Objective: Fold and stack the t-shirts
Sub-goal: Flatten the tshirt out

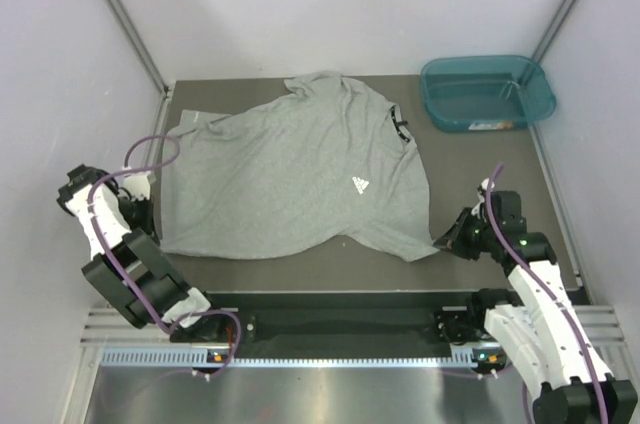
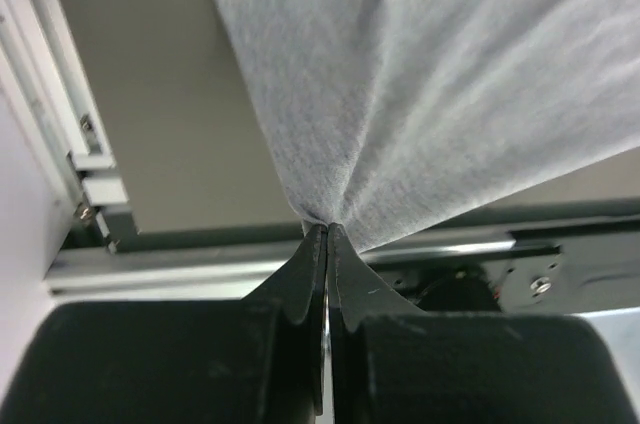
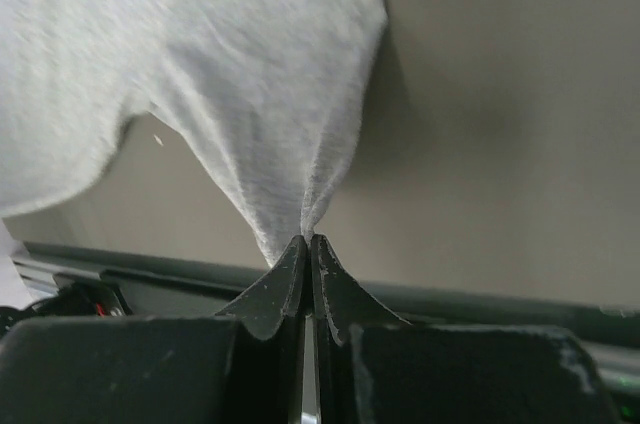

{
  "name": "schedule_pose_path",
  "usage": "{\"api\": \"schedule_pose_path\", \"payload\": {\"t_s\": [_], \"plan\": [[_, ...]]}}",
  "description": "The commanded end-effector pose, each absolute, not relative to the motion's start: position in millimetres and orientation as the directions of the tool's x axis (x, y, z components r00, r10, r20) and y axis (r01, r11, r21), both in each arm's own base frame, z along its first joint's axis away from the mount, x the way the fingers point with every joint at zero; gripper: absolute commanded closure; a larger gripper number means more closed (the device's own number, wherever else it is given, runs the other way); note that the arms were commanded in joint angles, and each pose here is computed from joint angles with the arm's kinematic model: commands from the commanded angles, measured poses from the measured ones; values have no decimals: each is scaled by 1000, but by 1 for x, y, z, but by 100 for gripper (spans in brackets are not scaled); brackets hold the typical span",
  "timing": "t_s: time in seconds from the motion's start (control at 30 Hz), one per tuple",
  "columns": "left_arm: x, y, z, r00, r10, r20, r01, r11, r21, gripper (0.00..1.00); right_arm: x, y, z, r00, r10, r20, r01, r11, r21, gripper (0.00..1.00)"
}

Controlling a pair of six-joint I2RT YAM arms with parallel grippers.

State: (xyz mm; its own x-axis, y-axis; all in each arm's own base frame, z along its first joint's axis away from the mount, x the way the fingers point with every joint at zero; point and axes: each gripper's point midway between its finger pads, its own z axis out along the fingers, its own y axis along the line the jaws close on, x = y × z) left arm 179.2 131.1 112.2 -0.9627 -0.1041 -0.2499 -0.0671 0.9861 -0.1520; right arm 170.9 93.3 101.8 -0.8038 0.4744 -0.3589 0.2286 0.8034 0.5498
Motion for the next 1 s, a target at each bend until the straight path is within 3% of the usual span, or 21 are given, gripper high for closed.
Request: {"api": "schedule_pose_path", "payload": {"t_s": [0.0, 0.1, 0.27, 0.4, 0.63, 0.8, 0.97], "plan": [[161, 147, 121, -974, -16, -226, -4, 999, -51, 100, 144, 89, 98, -851, 441, -286, 263, 828, 495, 100], [166, 165, 129, -970, -17, -242, -16, 1000, -7, 100, 139, 83, 107, -848, 441, -294, 276, 841, 465, 100], [187, 178, 146, -959, -33, -282, -31, 999, -13, 100, 165, 112, 184, -837, 463, -291, 200, 755, 625, 100], [198, 192, 151, -950, -31, -311, -40, 999, 24, 100, 164, 114, 212, -828, 474, -300, 191, 741, 644, 100], [190, 183, 126, -962, -40, -272, -37, 999, -16, 100, 119, 117, 126, -852, 516, -87, 362, 702, 613, 100], [173, 177, 99, -975, -40, -217, -39, 999, -12, 100, 124, 102, 91, -829, 546, -123, 406, 738, 539, 100], [171, 180, 90, -975, -45, -219, -49, 999, 15, 100, 143, 76, 82, -821, 518, -240, 395, 820, 415, 100]]}}
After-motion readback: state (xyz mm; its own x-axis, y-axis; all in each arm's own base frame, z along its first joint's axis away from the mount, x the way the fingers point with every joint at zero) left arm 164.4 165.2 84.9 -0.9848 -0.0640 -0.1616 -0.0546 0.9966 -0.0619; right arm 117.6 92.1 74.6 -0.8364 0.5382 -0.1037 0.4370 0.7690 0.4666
